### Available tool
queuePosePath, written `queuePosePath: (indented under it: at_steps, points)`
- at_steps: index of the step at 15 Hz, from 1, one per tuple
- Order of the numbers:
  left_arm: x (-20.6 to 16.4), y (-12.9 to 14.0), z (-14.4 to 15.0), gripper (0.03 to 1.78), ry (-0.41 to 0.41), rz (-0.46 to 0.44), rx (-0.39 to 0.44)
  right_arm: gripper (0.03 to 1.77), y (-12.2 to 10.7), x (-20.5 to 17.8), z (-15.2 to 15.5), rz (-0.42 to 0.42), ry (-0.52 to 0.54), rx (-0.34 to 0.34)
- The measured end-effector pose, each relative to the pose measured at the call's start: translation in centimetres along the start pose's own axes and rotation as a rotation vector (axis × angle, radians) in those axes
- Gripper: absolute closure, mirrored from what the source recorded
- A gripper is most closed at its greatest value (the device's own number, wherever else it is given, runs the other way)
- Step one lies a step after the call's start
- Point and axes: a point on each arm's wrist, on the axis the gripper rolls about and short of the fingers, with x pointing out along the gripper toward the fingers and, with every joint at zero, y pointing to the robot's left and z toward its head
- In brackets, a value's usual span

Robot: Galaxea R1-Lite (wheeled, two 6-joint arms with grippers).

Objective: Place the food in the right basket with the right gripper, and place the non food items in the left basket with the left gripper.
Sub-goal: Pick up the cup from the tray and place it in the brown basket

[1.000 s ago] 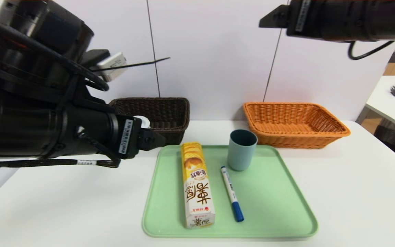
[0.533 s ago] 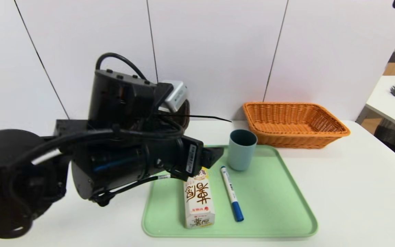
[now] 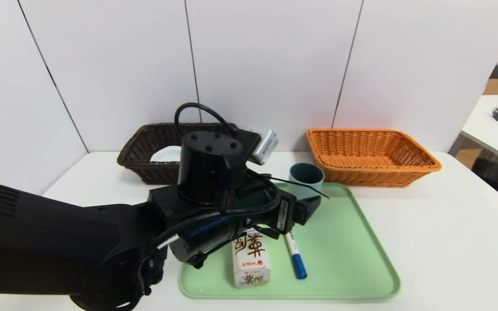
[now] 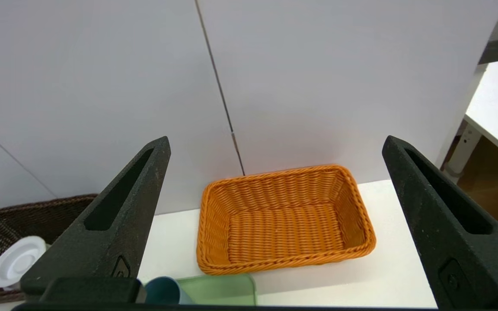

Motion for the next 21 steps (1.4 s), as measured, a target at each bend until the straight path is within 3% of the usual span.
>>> queuePosePath:
  at_steps: [3, 8, 15, 21]
  points:
    - [1.5, 0.3, -1.5, 0.12, 0.037, 0.010, 0.033, 0.11, -0.3, -0.3, 0.2, -0.017, -0.013, 0.004]
    - [3.9, 0.5, -2.8, 0.12, 0.022, 0.010, 0.031, 0.11, -0.5, -0.5, 0.0, -0.024, -0.008, -0.003]
    - [6.8, 0.7, -3.1, 0.12, 0.007, 0.007, 0.017, 0.11, -0.7, -1.0, 0.3, -0.027, -0.027, 0.005]
    - [9.1, 2.4, -2.9, 0.12, -0.021, 0.044, 0.004, 0.11, -0.9, -1.5, 0.4, -0.025, -0.031, 0.009]
